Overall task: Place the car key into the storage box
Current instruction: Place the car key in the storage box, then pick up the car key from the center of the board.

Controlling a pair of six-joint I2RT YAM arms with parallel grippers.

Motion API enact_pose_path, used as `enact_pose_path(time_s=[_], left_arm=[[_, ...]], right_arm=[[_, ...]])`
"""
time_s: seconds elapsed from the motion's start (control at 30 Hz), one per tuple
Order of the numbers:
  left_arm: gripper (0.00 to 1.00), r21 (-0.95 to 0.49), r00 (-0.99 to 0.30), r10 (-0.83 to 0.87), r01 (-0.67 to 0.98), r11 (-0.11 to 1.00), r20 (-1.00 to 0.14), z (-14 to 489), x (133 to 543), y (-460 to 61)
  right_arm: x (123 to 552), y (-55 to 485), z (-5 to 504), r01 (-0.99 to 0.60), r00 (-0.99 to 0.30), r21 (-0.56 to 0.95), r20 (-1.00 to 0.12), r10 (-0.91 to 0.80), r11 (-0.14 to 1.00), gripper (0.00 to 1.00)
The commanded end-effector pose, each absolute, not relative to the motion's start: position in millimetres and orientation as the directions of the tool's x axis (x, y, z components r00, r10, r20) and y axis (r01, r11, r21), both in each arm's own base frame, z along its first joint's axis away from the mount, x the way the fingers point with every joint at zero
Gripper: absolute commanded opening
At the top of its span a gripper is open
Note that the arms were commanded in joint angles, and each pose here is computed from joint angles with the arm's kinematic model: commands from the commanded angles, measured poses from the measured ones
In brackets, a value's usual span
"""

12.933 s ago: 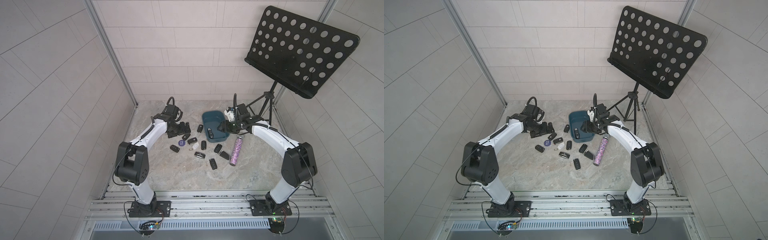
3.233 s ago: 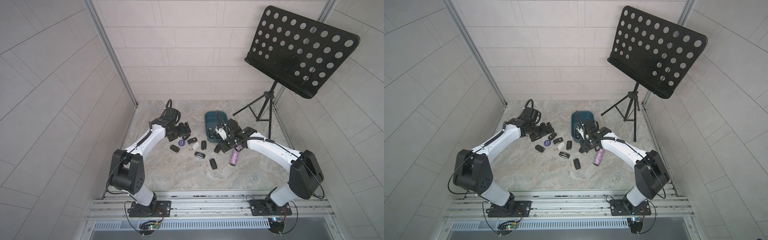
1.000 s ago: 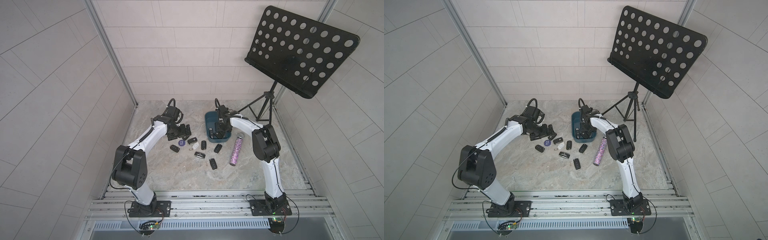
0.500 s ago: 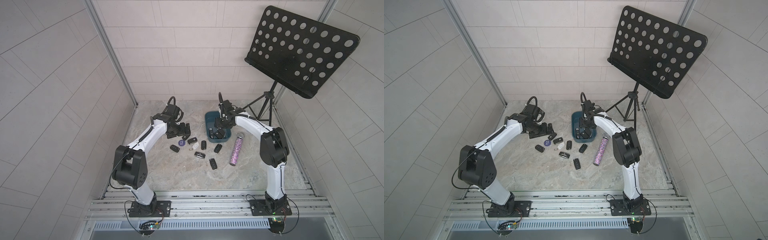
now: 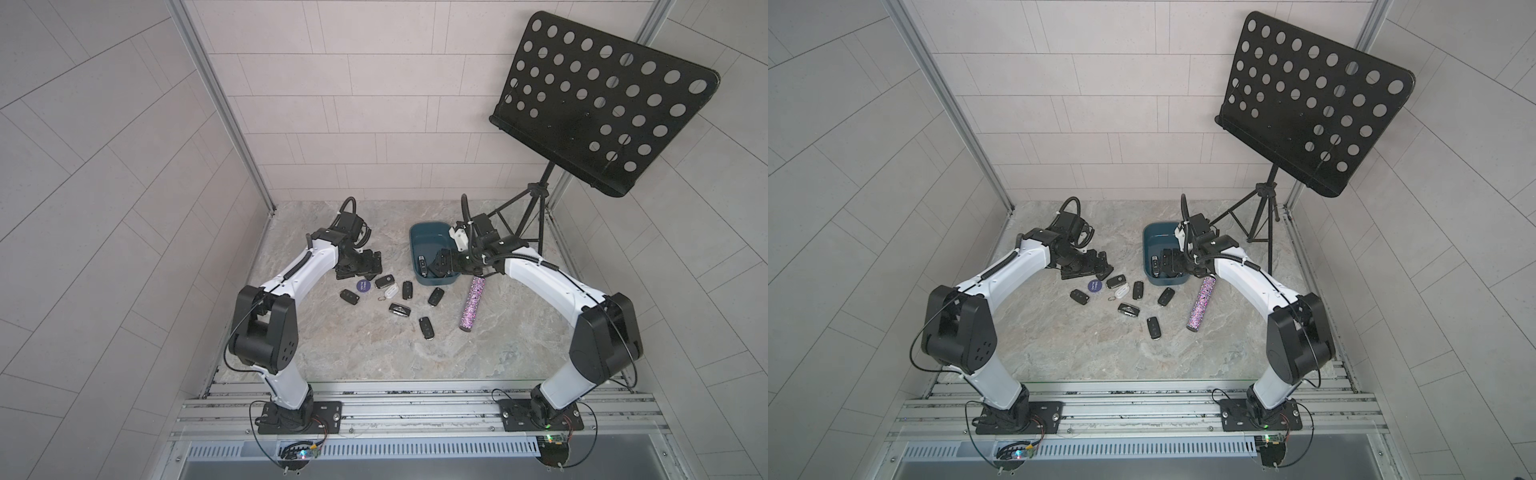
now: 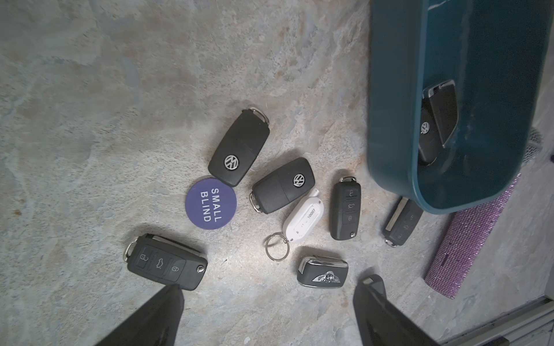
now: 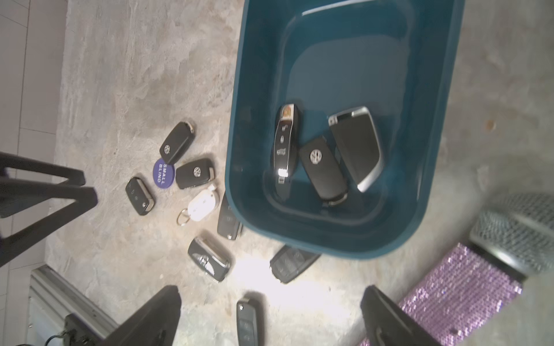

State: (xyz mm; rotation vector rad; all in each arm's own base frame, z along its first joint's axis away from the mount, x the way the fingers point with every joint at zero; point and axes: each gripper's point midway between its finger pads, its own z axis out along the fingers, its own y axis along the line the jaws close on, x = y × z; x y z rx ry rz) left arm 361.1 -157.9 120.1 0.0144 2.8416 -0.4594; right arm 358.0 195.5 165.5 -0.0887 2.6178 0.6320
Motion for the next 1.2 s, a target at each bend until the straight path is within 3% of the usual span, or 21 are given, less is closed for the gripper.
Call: enact_pose_path(time_s=[0.0, 0.2, 0.4, 0.63, 1.17], left_arm=[[0.96, -0.246, -0.976, 0.024, 0.078, 0.966, -0.216, 98, 352, -155], [0.93, -0.145, -0.975, 0.105, 0.135, 0.980, -0.196, 85, 355, -149], [0.85, -0.006, -0.962, 0.211, 0.215, 0.977, -0.176, 73, 355, -140], [0.80, 0.036, -0.955, 0.256, 0.254, 0.967, -0.152, 54, 354, -152], [0.80, 0.095, -0.957, 0.254, 0.242, 0.966, -0.143, 24, 370, -165]], right_arm=[[338, 193, 182, -0.205, -0.885, 0.446, -0.465, 0.029, 0.871, 1.00], [306, 188, 176, -0.222, -0.898, 0.466, -0.440, 0.006, 0.857, 1.00], [303, 188, 173, -0.227, -0.902, 0.472, -0.432, -0.002, 0.852, 1.00], [310, 187, 174, -0.229, -0.897, 0.452, -0.441, -0.008, 0.862, 1.00], [310, 177, 177, -0.205, -0.887, 0.432, -0.461, 0.020, 0.878, 1.00]])
